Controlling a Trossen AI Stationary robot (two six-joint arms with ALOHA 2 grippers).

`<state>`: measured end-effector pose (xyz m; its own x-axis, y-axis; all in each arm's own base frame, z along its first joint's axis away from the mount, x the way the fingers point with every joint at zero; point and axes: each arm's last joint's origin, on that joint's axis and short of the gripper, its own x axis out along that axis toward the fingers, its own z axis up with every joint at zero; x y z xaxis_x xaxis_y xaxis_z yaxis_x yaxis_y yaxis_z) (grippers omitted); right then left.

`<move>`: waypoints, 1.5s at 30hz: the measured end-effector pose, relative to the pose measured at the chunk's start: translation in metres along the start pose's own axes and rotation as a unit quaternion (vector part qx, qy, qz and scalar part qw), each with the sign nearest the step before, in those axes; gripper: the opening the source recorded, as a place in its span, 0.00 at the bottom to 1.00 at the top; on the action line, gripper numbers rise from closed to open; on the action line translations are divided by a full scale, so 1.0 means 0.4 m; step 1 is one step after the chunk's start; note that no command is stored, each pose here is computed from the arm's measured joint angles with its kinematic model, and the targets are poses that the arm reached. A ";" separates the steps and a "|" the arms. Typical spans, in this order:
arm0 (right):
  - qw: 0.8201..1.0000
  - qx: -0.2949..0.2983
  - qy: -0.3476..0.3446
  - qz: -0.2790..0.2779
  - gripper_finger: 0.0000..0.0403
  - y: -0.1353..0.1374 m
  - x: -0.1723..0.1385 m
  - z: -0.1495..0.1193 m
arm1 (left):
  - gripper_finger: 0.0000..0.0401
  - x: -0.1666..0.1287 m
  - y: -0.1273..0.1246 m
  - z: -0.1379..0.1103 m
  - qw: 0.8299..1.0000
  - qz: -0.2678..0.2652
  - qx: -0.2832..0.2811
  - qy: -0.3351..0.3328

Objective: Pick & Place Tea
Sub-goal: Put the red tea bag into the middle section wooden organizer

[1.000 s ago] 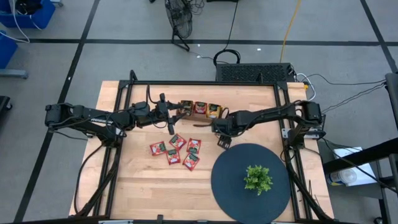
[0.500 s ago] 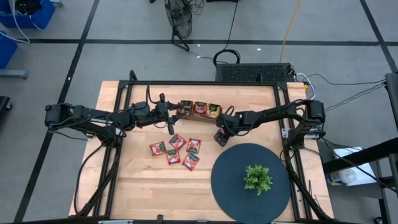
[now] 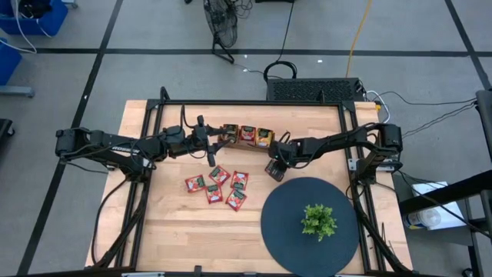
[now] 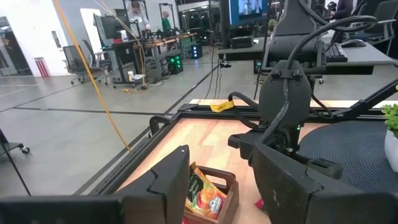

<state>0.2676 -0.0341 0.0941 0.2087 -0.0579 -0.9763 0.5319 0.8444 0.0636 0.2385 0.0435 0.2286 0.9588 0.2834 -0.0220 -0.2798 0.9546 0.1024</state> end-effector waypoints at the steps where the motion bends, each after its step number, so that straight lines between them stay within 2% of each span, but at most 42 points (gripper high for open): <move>1: 1.000 -0.006 -0.001 -0.002 0.18 0.000 0.000 0.000 | 0.44 0.000 0.000 0.000 1.000 0.000 0.000 0.000; 3: 1.000 -0.014 -0.005 -0.007 0.07 -0.001 0.001 0.000 | 0.43 0.000 0.000 0.000 1.000 0.000 0.000 0.000; 5: 1.000 -0.022 -0.011 -0.002 0.02 0.002 0.002 0.002 | 0.42 0.000 0.000 0.000 1.000 0.000 0.000 0.000; 10: 0.998 -0.041 -0.047 0.019 0.00 0.020 -0.007 0.013 | 0.40 0.000 0.000 0.000 1.000 0.000 0.000 0.000; 16: 0.984 -0.068 -0.163 0.037 0.00 0.057 -0.098 0.026 | 0.41 0.000 0.000 0.000 1.000 0.000 0.000 0.000; 20: 0.950 -0.081 -0.296 0.056 0.00 0.093 -0.206 0.047 | 0.43 0.000 0.000 0.000 1.000 0.000 0.000 0.000; 23: 0.926 -0.089 -0.365 0.047 0.00 0.113 -0.230 0.039 | 0.44 0.000 0.000 0.000 1.000 0.000 0.000 0.000; 25: 0.897 -0.093 -0.429 0.050 0.00 0.126 -0.241 0.039 | 0.45 0.000 0.000 0.000 1.000 0.000 0.000 0.000; 27: 0.869 -0.086 -0.485 0.055 0.00 0.132 -0.232 0.040 | 0.44 0.000 0.000 0.000 1.000 0.000 0.000 0.000; 31: 0.833 -0.083 -0.544 0.051 0.00 0.118 -0.156 0.045 | 0.42 0.000 0.000 0.000 1.000 0.000 0.000 0.000; 34: 0.789 -0.048 -0.612 0.039 0.00 0.105 -0.129 0.076 | 0.41 0.000 0.000 0.000 1.000 0.000 0.000 0.000; 37: 0.775 -0.053 -0.630 0.005 0.00 0.090 -0.074 0.107 | 0.40 0.000 0.000 0.000 1.000 0.000 0.000 0.000; 40: 0.759 -0.036 -0.650 -0.004 0.00 0.080 -0.049 0.151 | 0.39 0.000 0.000 0.000 1.000 0.000 0.000 0.000; 45: 0.766 -0.050 -0.638 -0.059 0.00 0.069 -0.010 0.196 | 0.41 0.000 0.000 0.000 1.000 0.000 0.000 0.001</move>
<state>0.3456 -0.0524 0.1160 0.8300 -0.5571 0.0271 0.5571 0.8257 -0.0885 0.2385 0.0435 0.2284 0.9587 0.2834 -0.0237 -0.2796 0.9546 0.1024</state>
